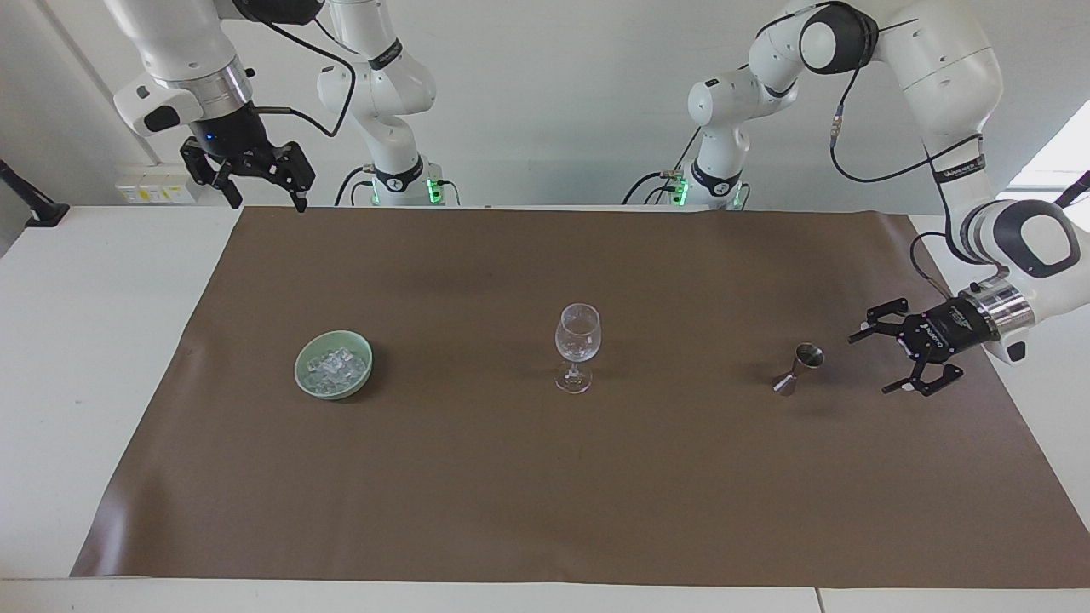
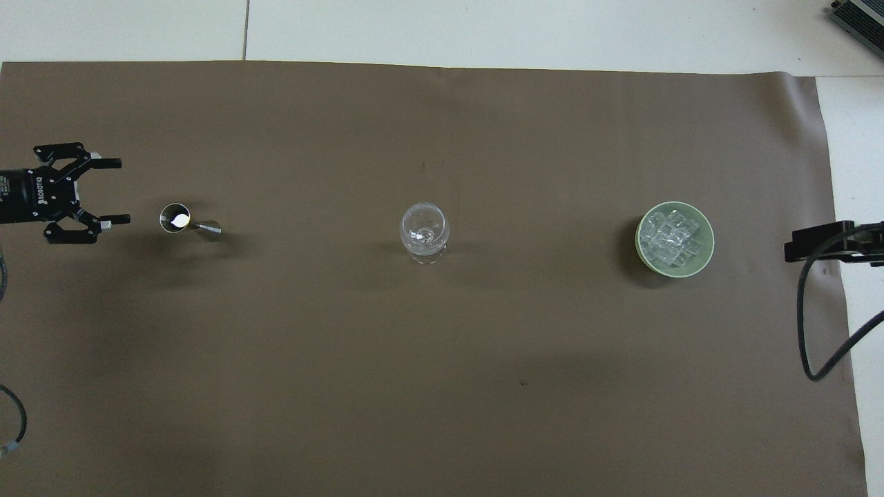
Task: Pour wine and add ice with both arms
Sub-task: 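Reach the left gripper to the silver jigger and close on it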
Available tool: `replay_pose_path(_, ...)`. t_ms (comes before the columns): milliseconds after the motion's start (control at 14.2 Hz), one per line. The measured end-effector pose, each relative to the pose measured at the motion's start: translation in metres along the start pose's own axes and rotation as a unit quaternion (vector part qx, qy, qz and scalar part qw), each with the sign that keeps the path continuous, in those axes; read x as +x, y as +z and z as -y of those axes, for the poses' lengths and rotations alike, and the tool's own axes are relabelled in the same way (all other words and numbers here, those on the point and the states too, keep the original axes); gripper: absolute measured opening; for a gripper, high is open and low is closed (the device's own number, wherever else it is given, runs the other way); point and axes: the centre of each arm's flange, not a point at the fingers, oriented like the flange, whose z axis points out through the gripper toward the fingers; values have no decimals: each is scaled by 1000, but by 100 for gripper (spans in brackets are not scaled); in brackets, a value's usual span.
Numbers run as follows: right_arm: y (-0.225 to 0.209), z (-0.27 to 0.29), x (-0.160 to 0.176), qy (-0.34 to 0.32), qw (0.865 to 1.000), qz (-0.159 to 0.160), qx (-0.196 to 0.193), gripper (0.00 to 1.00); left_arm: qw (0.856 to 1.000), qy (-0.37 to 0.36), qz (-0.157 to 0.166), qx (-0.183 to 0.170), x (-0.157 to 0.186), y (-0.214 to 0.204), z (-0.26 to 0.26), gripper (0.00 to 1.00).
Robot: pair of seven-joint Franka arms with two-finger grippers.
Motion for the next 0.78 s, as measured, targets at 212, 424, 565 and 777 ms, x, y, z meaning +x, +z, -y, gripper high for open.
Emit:
replay_pose_path(212,0,0,0,0,1000,0,0,100,1000,3,20,-7,32,0,14,100)
replay_pose_path(424,0,0,0,0,1000,0,0,100,999,4,40,-11,53,21,30,100)
replay_pose_path(565,0,0,0,0,1000,0,0,100,999,2,50,-8,59,42,39,100)
replay_pose_path(777,0,0,0,0,1000,0,0,100,997,-9,74,-17,58,60,43,100)
